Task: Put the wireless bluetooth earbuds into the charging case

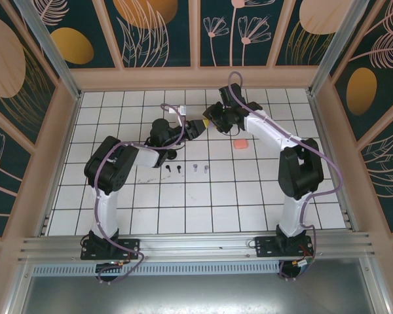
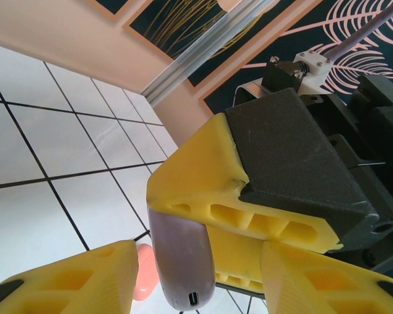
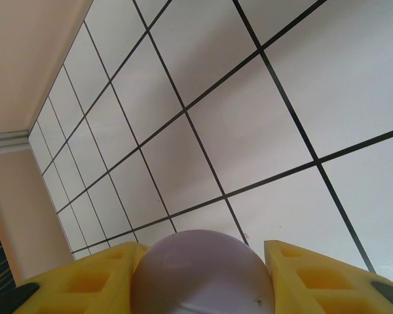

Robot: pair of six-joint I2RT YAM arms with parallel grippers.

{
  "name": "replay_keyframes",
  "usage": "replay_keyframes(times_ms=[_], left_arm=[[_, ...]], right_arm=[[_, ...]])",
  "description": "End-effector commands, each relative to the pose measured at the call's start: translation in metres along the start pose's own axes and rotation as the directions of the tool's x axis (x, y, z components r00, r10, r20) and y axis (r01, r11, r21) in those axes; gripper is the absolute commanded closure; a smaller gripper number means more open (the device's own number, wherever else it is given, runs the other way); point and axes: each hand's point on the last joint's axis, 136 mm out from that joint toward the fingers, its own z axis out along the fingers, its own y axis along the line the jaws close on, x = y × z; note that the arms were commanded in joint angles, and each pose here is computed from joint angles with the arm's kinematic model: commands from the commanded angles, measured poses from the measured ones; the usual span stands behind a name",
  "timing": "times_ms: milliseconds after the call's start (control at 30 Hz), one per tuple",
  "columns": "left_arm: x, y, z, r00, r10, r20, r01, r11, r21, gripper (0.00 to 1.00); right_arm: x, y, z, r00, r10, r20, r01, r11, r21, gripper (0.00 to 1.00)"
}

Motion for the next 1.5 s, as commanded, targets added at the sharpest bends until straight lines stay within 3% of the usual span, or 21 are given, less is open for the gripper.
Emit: replay_keyframes(times_ms=[0, 433, 900, 1000, 1033, 1133, 1200, 1467], left_arm=[[-0.002, 0.001, 0.006, 1.0, 0.019, 0.003, -0.019, 1.0, 0.007, 0.48], [0.005, 0.001, 0.003, 1.0, 0.026, 0.009, -0.026, 1.0, 0.004, 0.48], [0.003, 0.002, 0.007, 0.999, 0.023, 0.023, -0.023, 1.0, 0.011, 0.77], [0.004, 0.002, 0.007, 1.0, 0.022, 0.021, -0.023, 1.0, 0.014, 0.86], [0.004, 0.002, 0.007, 1.0, 0.02, 0.02, -0.021, 1.0, 0.015, 0.88], [0.006, 0.0, 0.007, 1.0, 0.014, 0.013, -0.014, 1.0, 0.028, 1.0], [0.006, -0.002, 0.006, 1.0, 0.009, 0.009, -0.009, 0.999, 0.038, 1.0], [0.007, -0.021, -0.007, 0.997, 0.063, -0.034, -0.062, 0.997, 0.036, 1.0]], right_arm=[[0.008, 0.018, -0.012, 1.0, -0.005, -0.012, 0.004, 0.998, -0.06, 0.66], [0.009, 0.021, -0.011, 1.0, 0.006, -0.013, -0.007, 0.998, -0.067, 0.66], [0.012, 0.02, -0.011, 1.0, 0.009, -0.021, -0.01, 0.997, -0.072, 0.66], [0.012, 0.021, -0.012, 1.0, 0.009, -0.019, -0.01, 0.997, -0.076, 0.66], [0.012, 0.021, -0.013, 1.0, 0.007, -0.018, -0.008, 0.997, -0.079, 0.64], [0.005, 0.027, -0.019, 1.0, 0.015, 0.006, -0.015, 0.995, -0.102, 0.4], [-0.008, 0.03, -0.03, 0.998, 0.028, 0.049, -0.022, 0.991, -0.129, 0.3], [-0.033, 0.024, -0.075, 0.983, -0.074, 0.169, 0.109, 0.973, -0.205, 0.26]])
